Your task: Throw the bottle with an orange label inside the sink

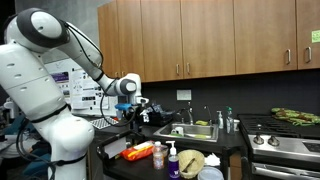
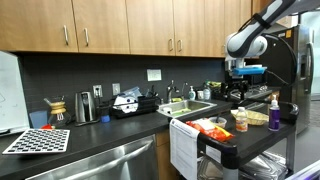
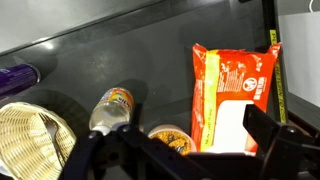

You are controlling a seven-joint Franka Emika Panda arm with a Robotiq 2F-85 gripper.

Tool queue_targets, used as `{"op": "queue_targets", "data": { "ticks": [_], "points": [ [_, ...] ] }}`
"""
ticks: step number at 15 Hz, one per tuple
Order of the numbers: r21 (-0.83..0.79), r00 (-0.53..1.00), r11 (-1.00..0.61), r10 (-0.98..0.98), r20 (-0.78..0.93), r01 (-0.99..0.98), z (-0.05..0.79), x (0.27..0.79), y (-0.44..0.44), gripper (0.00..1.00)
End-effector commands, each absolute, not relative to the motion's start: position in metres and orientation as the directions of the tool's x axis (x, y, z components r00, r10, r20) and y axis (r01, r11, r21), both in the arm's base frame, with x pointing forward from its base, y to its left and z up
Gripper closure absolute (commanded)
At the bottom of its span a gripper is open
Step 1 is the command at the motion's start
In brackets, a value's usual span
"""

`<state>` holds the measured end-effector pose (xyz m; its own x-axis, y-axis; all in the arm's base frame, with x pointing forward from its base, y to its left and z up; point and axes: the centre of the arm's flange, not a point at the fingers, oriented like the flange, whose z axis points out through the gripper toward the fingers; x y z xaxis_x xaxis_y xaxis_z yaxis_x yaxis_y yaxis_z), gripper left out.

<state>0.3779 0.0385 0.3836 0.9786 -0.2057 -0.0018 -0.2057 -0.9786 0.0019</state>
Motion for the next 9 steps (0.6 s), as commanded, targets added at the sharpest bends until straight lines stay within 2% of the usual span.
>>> {"op": "queue_targets", "data": {
  "ticks": [1, 9],
  "points": [
    [-0.019, 0.979, -0.979, -0.205, 0.011, -0.204, 0.371, 0.409, 0.013, 0.00],
    [0.044, 0.976, -0.976, -0.216, -0.034, -0.214, 0.353, 0.426, -0.039, 0.00]
  ]
}}
